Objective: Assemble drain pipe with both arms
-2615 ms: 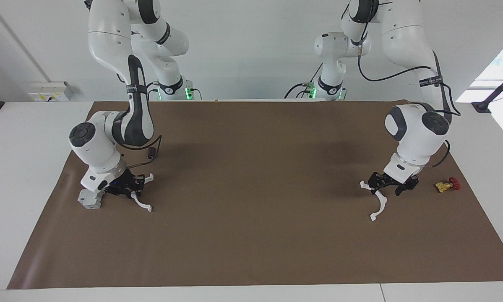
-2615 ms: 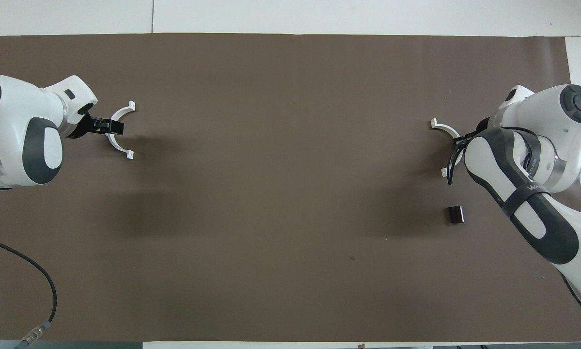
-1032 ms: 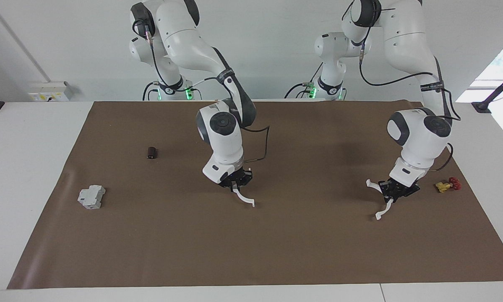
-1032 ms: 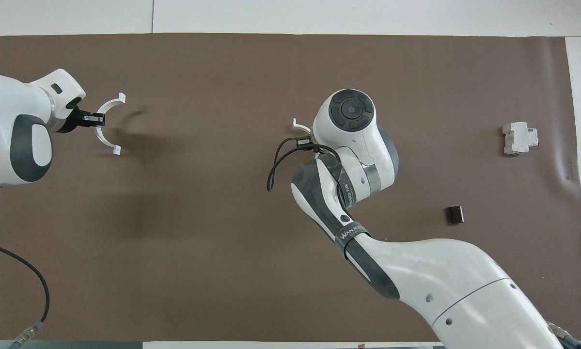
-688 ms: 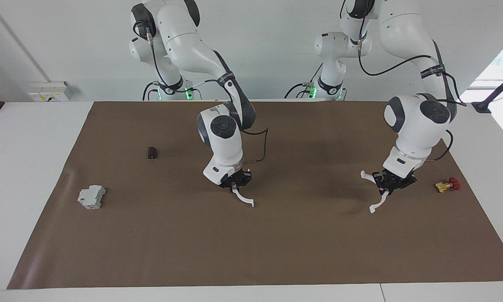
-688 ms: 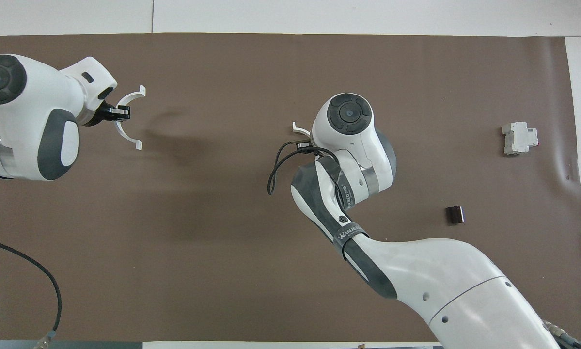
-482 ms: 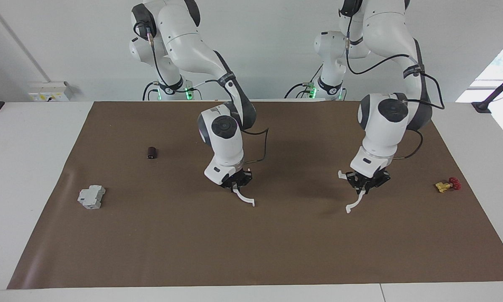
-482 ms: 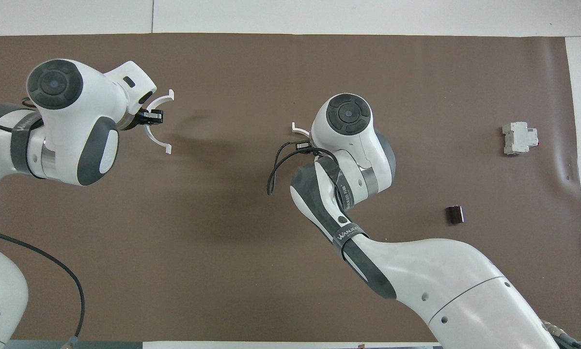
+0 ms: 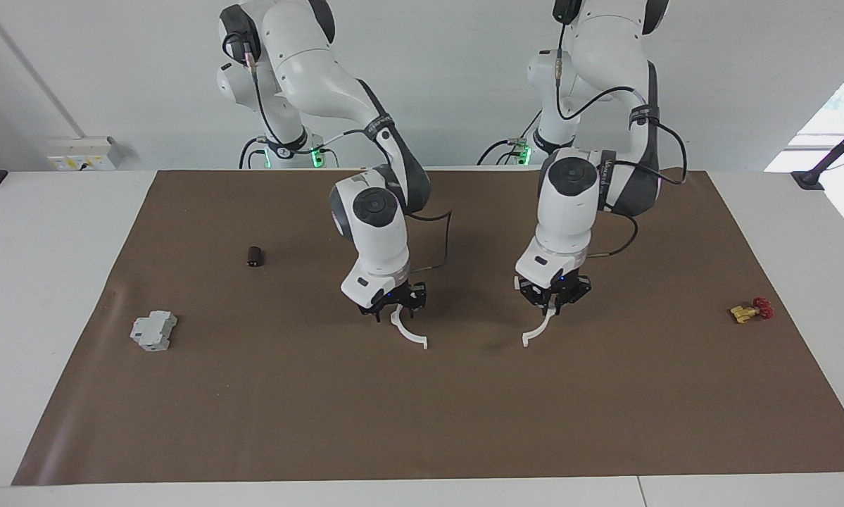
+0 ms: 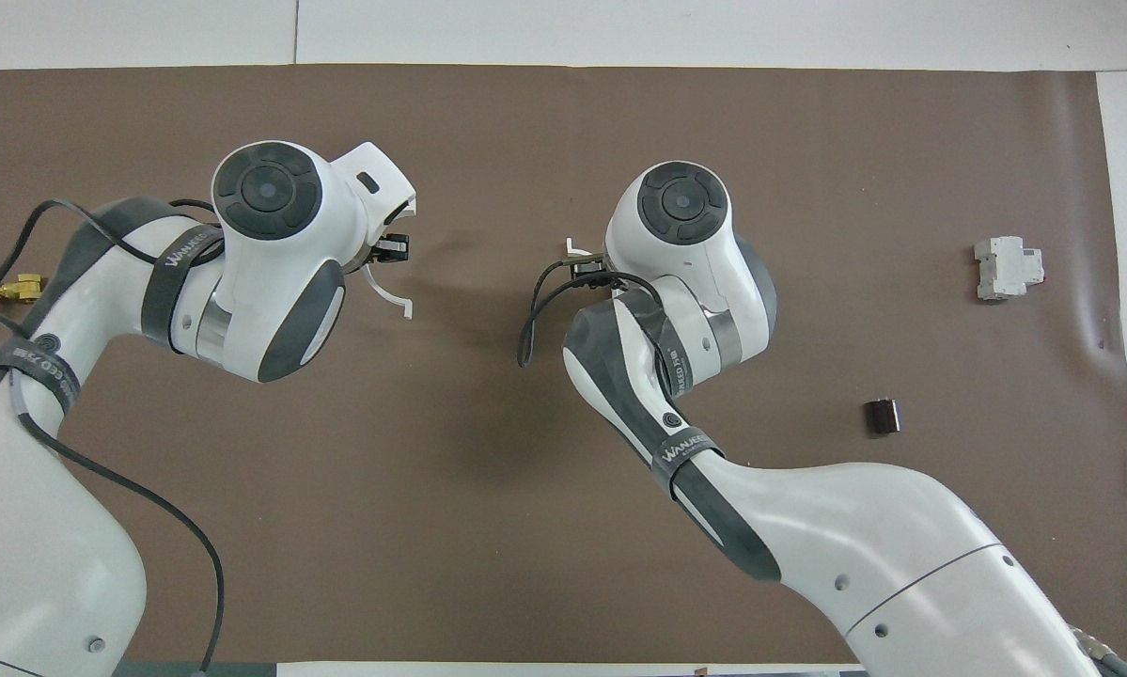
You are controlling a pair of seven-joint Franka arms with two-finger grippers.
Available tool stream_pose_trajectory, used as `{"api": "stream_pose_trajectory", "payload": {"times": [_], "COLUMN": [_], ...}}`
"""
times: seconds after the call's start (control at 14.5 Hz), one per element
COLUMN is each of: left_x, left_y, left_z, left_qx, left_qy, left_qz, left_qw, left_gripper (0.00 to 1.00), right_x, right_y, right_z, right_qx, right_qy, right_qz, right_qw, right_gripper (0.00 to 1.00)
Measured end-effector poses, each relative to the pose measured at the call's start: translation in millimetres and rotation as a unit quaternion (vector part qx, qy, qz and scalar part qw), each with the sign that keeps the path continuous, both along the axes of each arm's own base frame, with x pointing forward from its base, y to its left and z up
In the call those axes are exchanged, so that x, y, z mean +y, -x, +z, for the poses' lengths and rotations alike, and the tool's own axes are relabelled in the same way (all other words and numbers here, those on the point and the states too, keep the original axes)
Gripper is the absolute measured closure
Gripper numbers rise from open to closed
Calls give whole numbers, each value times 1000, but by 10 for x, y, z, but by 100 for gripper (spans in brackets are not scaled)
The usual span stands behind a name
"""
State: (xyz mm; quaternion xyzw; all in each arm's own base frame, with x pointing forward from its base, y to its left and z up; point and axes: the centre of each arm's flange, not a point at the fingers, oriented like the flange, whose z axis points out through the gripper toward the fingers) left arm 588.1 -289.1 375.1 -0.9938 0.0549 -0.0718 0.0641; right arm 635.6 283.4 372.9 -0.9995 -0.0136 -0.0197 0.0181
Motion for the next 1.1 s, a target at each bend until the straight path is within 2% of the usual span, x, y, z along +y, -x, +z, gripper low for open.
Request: {"api": "stream_pose_trajectory", "payload": {"times": [0.14,0.28,0.48,0.62,0.89,1.1], "left_x": [-294,-487,-671,-786,-1055,-1128], "left_y": [78,135,161,186,293,328], "left_z": [-139,-268,-423,-438,-451,-544], "left_qx": [2,6,8,1,-18,-20], "left_qy": [0,-1,-2,4,22,26], "left_qz": [8,10,6,-3,-26,-34], "left_qw": [1000,1000,1000,1000,999,999], "left_gripper": [79,79,79,79,79,79], "right_x": [-484,-1073,-2052,-2496,-2702,-2703], "right_y": [-31,29,199,341,683,826], "right_z": [553,1077,1681,1955,2313,2368], "right_qx": [12,26,40,41,54,51], "right_qy": [2,2,-2,-3,14,17], "right_qz": [-25,-45,-60,-73,-70,-65], "right_qw": [1000,999,997,996,996,996], "right_gripper": [0,0,0,0,0,0]}}
